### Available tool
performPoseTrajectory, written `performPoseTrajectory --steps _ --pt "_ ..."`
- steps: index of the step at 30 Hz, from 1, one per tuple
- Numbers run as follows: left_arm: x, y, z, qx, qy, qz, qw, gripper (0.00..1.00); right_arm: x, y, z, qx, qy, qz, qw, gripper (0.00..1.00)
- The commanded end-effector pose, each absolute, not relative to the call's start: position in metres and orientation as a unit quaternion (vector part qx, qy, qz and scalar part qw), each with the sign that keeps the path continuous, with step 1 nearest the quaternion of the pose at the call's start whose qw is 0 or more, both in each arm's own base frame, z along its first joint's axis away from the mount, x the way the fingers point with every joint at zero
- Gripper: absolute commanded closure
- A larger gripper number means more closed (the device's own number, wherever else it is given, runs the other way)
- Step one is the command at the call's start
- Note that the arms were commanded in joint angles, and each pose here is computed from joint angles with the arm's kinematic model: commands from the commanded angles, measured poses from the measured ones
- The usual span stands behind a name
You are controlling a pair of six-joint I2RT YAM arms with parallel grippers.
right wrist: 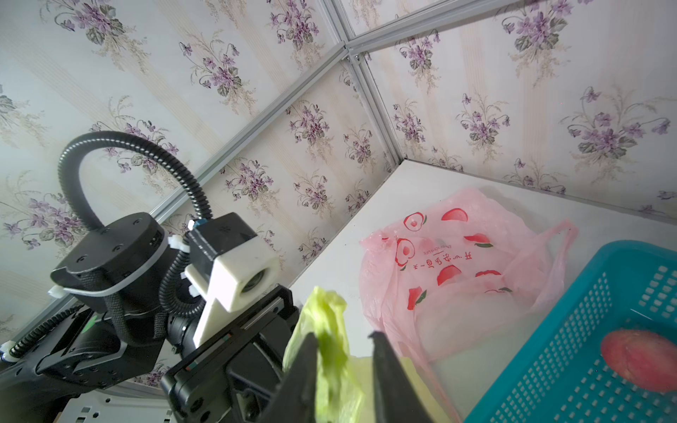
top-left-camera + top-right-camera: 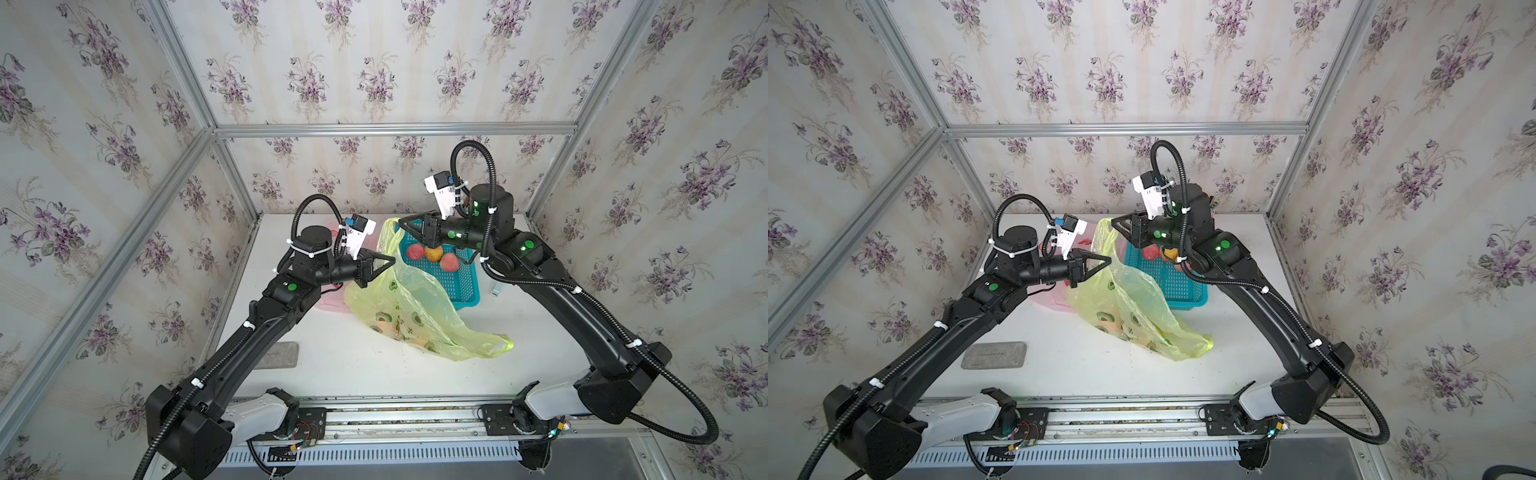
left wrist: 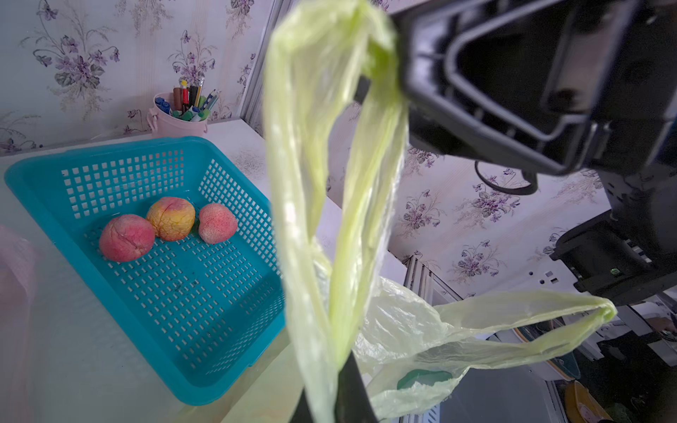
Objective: Place the peach into a plastic bag & tie a knot
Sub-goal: Adjust the plastic bag at the center of the board, then cross the plastic bag at the center of the board.
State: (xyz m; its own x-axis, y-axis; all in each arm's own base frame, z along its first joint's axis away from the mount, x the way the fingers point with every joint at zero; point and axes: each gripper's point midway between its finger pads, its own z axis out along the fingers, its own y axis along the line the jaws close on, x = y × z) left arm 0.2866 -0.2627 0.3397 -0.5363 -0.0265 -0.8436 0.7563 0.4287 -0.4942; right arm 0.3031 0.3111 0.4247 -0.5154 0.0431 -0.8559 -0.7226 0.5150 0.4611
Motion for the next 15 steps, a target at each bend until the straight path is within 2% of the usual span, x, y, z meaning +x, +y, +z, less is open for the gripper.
performPoseTrajectory --steps 1,2,4,10,15 --pt "0.3 -0.261 0.346 0.234 0.738 -0.468 0.426 1.0 0.292 0.283 0.44 -0.23 0.75 0.393 0.48 0.21" --pt "0.304 -0.26 0.345 0.23 0.741 -0.466 0.426 1.0 0.286 0.271 0.443 -0.227 0.752 0.378 0.491 0.16" --pt "0.312 -0.257 0.343 0.223 0.746 -0.462 0.425 1.0 0.271 0.249 0.443 -0.223 0.758 0.351 0.503 0.13" --pt "0.345 -0.247 0.338 0.193 0.763 -0.45 0.423 1.0 0.219 0.209 0.425 -0.229 0.761 0.339 0.504 0.12" --pt "0.368 -0.249 0.33 0.187 0.77 -0.452 0.41 1.0 0.212 0.183 0.416 -0.199 0.77 0.305 0.524 0.04"
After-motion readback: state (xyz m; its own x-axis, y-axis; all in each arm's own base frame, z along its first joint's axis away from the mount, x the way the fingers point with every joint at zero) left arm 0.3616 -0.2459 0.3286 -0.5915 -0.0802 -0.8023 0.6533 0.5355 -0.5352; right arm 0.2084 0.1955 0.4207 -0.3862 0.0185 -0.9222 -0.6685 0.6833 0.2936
